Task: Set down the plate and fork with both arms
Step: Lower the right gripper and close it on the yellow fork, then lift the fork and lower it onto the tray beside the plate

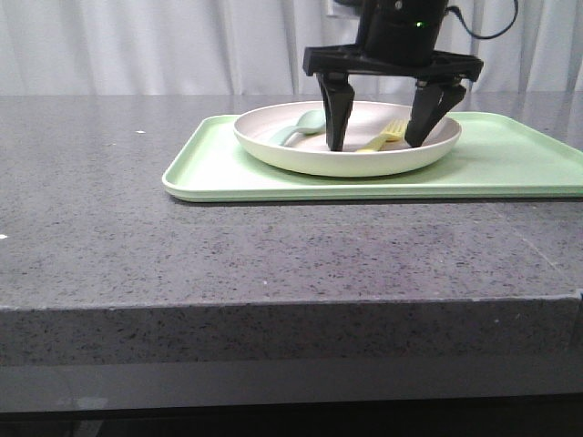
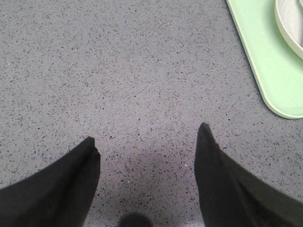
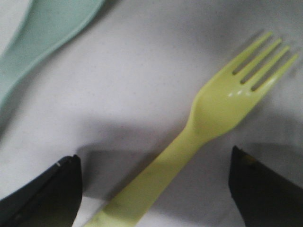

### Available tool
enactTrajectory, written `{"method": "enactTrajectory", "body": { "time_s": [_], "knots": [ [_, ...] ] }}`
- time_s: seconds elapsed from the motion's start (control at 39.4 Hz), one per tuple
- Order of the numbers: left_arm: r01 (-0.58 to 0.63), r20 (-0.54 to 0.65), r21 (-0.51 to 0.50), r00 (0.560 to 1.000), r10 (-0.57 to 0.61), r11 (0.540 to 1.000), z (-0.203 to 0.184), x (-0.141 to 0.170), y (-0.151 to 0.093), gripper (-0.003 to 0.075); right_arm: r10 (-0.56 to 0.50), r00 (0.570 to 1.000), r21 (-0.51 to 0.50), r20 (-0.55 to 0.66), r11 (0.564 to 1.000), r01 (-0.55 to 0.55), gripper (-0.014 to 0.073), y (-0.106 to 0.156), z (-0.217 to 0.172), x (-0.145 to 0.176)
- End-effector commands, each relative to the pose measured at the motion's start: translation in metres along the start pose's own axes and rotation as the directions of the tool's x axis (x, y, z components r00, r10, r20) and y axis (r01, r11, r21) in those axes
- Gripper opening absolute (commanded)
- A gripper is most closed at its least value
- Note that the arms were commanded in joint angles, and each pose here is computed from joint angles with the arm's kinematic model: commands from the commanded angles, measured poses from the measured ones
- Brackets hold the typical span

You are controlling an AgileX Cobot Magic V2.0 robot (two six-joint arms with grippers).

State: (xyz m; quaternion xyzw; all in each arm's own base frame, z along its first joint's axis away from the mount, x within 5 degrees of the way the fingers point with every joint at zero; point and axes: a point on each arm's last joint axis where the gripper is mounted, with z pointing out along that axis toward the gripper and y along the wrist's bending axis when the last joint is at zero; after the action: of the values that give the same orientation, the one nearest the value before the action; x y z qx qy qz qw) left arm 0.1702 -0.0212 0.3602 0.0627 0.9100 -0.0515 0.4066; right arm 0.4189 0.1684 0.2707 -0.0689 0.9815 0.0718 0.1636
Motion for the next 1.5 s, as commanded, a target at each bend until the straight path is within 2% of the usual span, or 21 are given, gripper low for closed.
{"method": "enactTrajectory", "body": {
  "time_s": [0.0, 0.08, 0.51, 0.86, 1.12, 1.22, 1.47],
  "knots": [
    [0.008, 0.096, 0.002, 0.995, -0.009, 1.0, -0.008, -0.012, 0.0, 0.043, -0.01, 0.996, -0.007, 0.092, 1.0, 0.011, 0.0643, 0.002, -0.035, -0.006],
    [0.007, 0.096, 0.001, 0.995, -0.007, 1.0, -0.008, -0.012, 0.0, 0.043, -0.016, 0.997, 0.009, 0.076, 1.0, 0.015, 0.0616, 0.001, -0.034, -0.005],
    [0.003, 0.096, -0.004, 0.995, -0.003, 1.0, -0.008, -0.012, 0.0, 0.043, -0.02, 0.999, 0.031, 0.035, 0.999, 0.019, 0.0264, -0.001, -0.034, -0.001],
    [0.003, 0.096, -0.004, 0.995, -0.003, 1.0, -0.008, -0.012, 0.0, 0.043, -0.019, 1.0, 0.034, 0.022, 0.999, 0.019, 0.0049, -0.002, -0.034, 0.0],
    [0.002, 0.095, -0.005, 0.995, -0.002, 1.0, -0.008, -0.012, 0.0, 0.043, -0.019, 1.0, 0.035, 0.018, 0.999, 0.019, -0.0055, -0.002, -0.034, 0.001],
    [-0.001, 0.095, -0.009, 0.995, 0.002, 1.0, -0.008, -0.012, 0.001, 0.043, -0.02, 1.0, 0.033, 0.024, 0.999, 0.019, -0.0063, -0.002, -0.04, 0.001],
    [-0.001, 0.105, -0.01, 0.994, 0.002, 1.0, -0.008, -0.013, 0.001, 0.043, -0.064, 0.994, 0.032, 0.093, 0.998, 0.062, -0.0063, -0.011, -0.09, 0.005]
  ]
}}
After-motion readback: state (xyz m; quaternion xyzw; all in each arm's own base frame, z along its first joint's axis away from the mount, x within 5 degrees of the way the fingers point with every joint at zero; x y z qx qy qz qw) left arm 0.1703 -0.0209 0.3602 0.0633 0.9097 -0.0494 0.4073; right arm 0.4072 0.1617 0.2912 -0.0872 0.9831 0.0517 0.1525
